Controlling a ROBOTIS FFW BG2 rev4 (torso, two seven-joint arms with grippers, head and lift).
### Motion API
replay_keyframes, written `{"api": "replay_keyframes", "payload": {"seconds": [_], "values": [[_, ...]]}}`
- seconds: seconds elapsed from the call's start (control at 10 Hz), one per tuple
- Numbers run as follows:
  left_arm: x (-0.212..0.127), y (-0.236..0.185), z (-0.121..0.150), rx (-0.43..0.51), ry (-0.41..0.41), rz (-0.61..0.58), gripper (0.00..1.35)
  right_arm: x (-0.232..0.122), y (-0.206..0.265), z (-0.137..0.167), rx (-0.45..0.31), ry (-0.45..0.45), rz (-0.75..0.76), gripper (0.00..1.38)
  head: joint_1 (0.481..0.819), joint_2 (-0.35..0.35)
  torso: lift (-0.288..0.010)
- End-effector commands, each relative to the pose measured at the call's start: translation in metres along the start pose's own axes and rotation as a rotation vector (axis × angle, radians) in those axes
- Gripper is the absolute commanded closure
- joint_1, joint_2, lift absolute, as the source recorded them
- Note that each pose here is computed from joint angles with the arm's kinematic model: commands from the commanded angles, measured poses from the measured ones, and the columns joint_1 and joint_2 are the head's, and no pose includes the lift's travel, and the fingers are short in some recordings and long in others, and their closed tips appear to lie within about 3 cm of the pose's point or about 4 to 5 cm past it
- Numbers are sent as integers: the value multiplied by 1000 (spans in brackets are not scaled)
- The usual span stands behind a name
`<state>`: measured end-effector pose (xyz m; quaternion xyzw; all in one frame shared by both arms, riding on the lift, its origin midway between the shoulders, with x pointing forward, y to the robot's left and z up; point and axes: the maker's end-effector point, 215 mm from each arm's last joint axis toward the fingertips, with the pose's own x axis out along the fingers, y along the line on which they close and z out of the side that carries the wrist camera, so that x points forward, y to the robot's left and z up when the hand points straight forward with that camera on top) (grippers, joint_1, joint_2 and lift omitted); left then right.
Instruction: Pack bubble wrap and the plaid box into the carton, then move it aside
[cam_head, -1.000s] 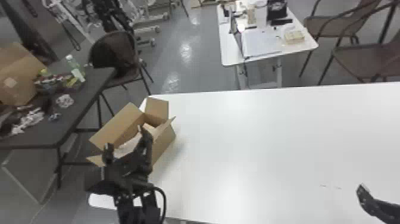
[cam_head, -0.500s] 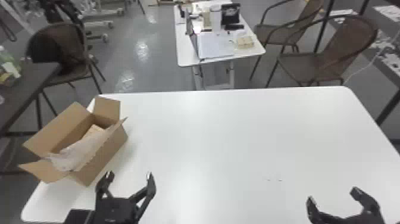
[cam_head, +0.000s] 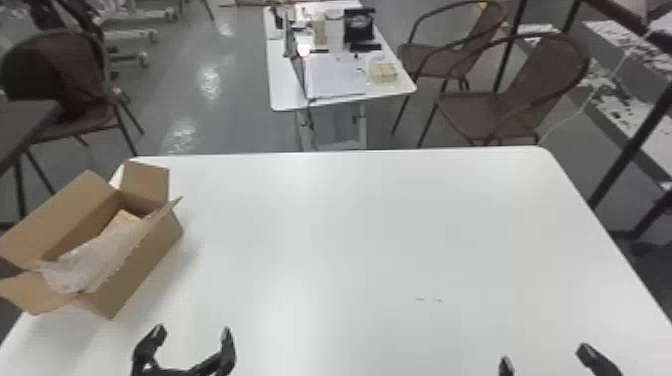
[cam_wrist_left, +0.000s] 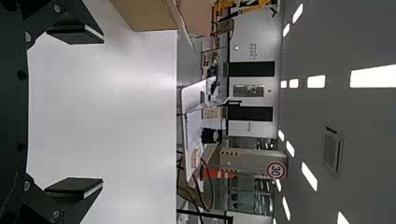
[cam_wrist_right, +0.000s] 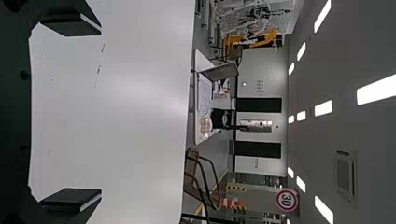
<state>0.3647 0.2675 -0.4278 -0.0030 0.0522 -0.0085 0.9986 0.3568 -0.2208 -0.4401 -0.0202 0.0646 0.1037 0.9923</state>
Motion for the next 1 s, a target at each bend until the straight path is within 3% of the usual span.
{"api": "replay_keyframes", "payload": {"seconds": [0.0, 0.9], "values": [[1, 0, -2, -3, 7, -3, 209, 1, 0, 0, 3, 0, 1, 78, 695, 74, -65], [7, -5, -7, -31, 27, -37, 208, 8, 7, -5, 23, 19, 41, 84, 695, 77, -65]]}}
